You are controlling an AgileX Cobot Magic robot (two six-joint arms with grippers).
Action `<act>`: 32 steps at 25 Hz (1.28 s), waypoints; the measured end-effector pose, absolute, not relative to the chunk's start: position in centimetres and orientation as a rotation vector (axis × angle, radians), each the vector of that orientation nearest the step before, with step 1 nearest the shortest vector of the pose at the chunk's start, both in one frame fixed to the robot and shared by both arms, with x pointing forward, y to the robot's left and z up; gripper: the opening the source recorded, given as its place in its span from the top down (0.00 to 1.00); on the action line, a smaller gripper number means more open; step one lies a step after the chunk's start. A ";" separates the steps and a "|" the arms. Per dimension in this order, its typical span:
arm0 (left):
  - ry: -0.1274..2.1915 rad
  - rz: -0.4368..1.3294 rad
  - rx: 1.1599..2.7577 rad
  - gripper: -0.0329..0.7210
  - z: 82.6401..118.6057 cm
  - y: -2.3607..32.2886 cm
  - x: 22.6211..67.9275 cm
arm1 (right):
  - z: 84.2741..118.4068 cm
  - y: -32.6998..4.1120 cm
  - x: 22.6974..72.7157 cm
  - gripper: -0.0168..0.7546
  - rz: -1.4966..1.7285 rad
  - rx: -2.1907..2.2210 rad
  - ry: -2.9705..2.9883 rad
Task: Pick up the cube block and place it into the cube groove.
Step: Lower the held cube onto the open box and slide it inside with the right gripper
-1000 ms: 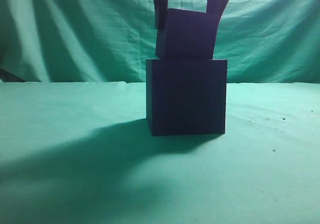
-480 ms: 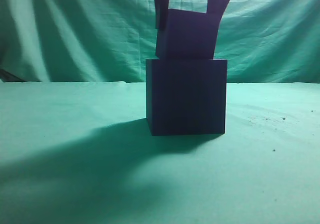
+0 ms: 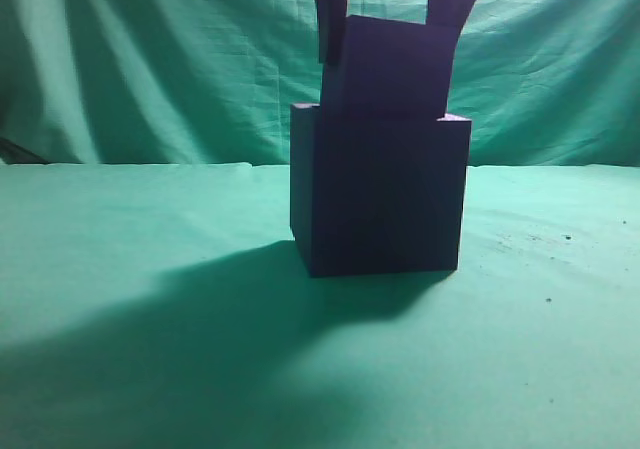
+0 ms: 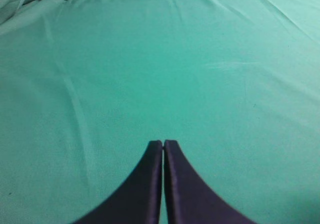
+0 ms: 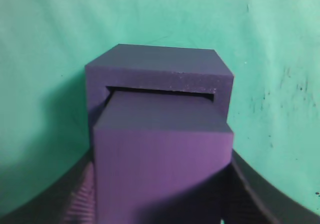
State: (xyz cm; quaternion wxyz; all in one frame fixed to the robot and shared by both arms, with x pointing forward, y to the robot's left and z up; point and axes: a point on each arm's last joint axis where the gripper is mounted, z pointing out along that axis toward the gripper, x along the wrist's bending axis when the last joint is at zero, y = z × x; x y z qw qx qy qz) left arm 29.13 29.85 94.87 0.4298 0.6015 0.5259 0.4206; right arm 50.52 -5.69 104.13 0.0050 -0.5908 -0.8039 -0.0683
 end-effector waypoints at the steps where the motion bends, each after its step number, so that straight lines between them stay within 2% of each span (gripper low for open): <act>1: 1.312 1.049 1.501 0.96 94.9 29.8 29.1 | 104.1 -5.7 50.5 0.42 -0.214 -1.848 -2.519; 12: 1.312 1.049 1.501 0.96 94.9 29.8 29.1 | 104.1 -5.7 50.5 0.42 -0.205 -1.817 -2.543; 13: 1.312 1.049 1.501 0.96 94.9 29.8 29.1 | 104.1 -5.7 50.5 0.34 -0.202 -1.817 -2.542; 16: 1.312 1.049 1.501 0.96 94.9 29.8 29.1 | 104.4 -5.7 50.5 0.21 -0.214 -1.812 -2.547; 20: 1.312 1.049 1.501 0.96 94.9 29.8 29.1 | 106.4 -5.4 51.1 0.22 -0.313 -1.771 -2.618; 23: 1.312 1.049 1.501 0.96 94.9 29.8 29.1 | 108.5 -5.8 50.7 0.44 -0.411 -1.760 -2.637; 27: 1.312 1.049 1.501 0.96 94.9 29.8 29.1 | 112.3 -7.2 49.0 0.83 -0.574 -1.729 -2.650; 30: 1.312 1.049 1.501 0.96 94.9 29.8 29.1 | 115.3 -8.7 47.3 0.98 -0.714 -1.703 -2.653; 32: 1.312 1.049 1.501 0.96 94.9 29.8 29.1 | 117.3 -9.8 45.9 0.98 -0.812 -1.686 -2.656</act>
